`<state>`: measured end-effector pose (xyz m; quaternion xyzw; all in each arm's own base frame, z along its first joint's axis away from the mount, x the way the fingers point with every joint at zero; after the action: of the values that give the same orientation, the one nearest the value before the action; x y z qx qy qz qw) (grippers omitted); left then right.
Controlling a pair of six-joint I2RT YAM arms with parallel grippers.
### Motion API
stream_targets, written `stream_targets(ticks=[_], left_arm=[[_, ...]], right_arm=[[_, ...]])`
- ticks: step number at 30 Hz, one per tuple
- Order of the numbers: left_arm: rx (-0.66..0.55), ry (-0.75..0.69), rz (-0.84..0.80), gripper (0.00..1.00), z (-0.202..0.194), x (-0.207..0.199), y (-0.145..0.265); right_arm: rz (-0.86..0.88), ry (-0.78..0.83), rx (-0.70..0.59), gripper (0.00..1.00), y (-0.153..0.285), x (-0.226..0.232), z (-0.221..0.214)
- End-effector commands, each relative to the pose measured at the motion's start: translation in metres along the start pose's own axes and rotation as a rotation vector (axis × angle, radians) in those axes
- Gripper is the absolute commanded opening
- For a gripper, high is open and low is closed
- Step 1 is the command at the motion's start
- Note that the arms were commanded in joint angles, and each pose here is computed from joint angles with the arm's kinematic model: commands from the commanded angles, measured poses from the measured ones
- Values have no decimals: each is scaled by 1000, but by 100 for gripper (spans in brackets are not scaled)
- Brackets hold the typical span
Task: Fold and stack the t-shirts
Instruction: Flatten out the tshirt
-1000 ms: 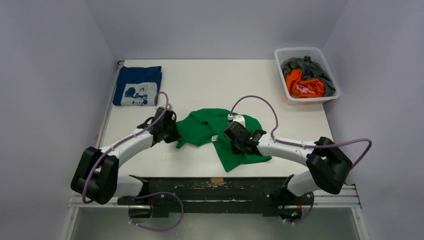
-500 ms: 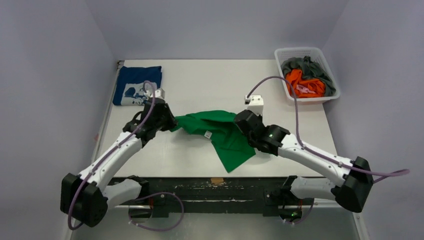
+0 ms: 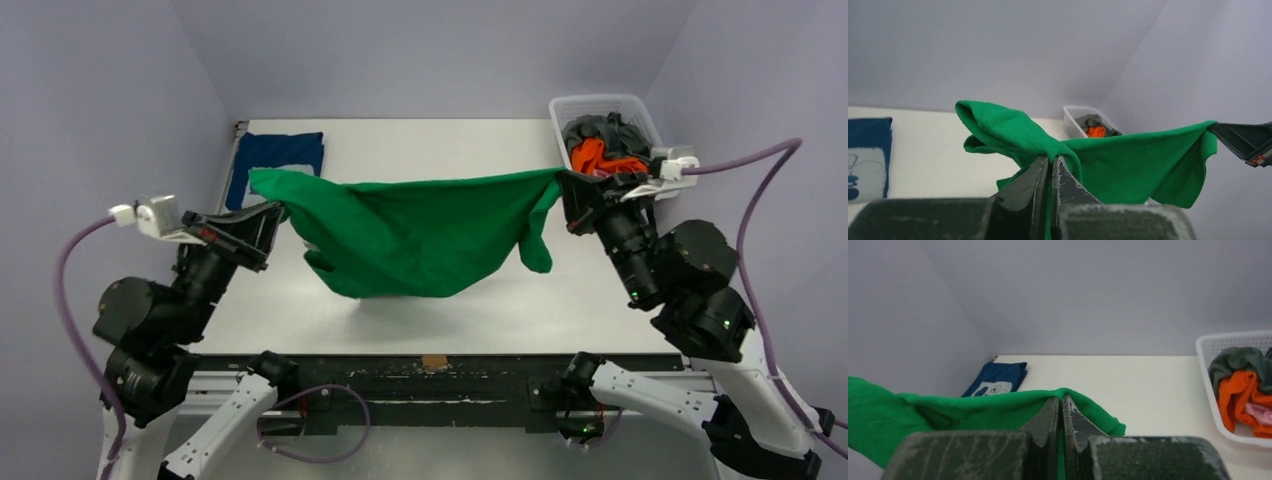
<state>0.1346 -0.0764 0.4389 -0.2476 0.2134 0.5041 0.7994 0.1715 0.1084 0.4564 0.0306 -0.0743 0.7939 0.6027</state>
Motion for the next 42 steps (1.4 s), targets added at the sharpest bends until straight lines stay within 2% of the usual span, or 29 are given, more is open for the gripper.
stream_targets(ticks=[1, 4, 8, 12, 13, 16, 17, 19, 20, 21, 22, 23, 24, 25, 27, 28, 32, 37, 42], left_arm=[[-71, -85, -45, 0, 29, -16, 22], [-111, -95, 37, 0, 42, -11, 23], [-125, -138, 279, 0, 45, 20, -17], [-99, -256, 602, 0, 35, 69, -90], [-65, -270, 656, 0, 32, 87, -113], [110, -225, 678, 1, 3, 137, -187], [156, -240, 702, 9, -9, 154, -210], [246, -283, 734, 18, -33, 185, -254], [291, -287, 760, 29, -44, 198, -272], [354, -286, 799, 47, -54, 209, -283], [413, -287, 832, 67, -70, 225, -296], [436, -285, 844, 90, -73, 229, -303], [455, -280, 855, 99, -73, 228, -304], [464, -271, 860, 100, -71, 225, -302], [452, -250, 848, 100, -68, 217, -290], [476, -236, 858, 100, -80, 220, -274], [495, -108, 783, 100, -105, 202, -212], [616, 67, 594, 100, -172, 179, -135], [757, 154, 624, 100, -233, 171, -65]], right_arm=[[103, 58, -44, 0, 10, 5, 29], [94, 64, -26, 0, 10, 4, 32], [-147, 115, 67, 0, -9, -13, 8], [-417, 243, 179, 0, -43, -27, -37], [-444, 253, 219, 0, -55, -34, -54], [-393, 148, 351, 0, -106, -70, -112], [-377, 153, 377, 1, -122, -79, -133], [-390, 157, 444, 6, -154, -94, -165], [-392, 162, 483, 6, -173, -102, -179], [-401, 161, 514, 11, -190, -108, -190], [-417, 171, 555, 22, -210, -114, -203], [-446, 182, 583, 36, -222, -119, -208], [-479, 188, 619, 51, -227, -122, -208], [-495, 190, 648, 60, -229, -123, -205], [-477, 183, 653, 65, -226, -121, -203], [-461, 172, 641, 68, -222, -119, -204], [-471, 79, 702, 74, -178, -116, -235], [-409, -79, 815, 76, -116, -102, -290], [-279, -202, 882, 78, -87, -82, -321]])
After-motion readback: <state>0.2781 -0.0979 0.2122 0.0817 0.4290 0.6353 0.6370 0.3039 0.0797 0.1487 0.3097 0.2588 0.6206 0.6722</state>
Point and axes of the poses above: each gripper's point midway between its finger pads, its own y axis back along the fingers, its own x axis along the line the jaws close on, z = x × y, the point moved 5 cm from there along y, back along the fingers, and after that the axes turned 9 degrees about y, right-handed, at the moved point
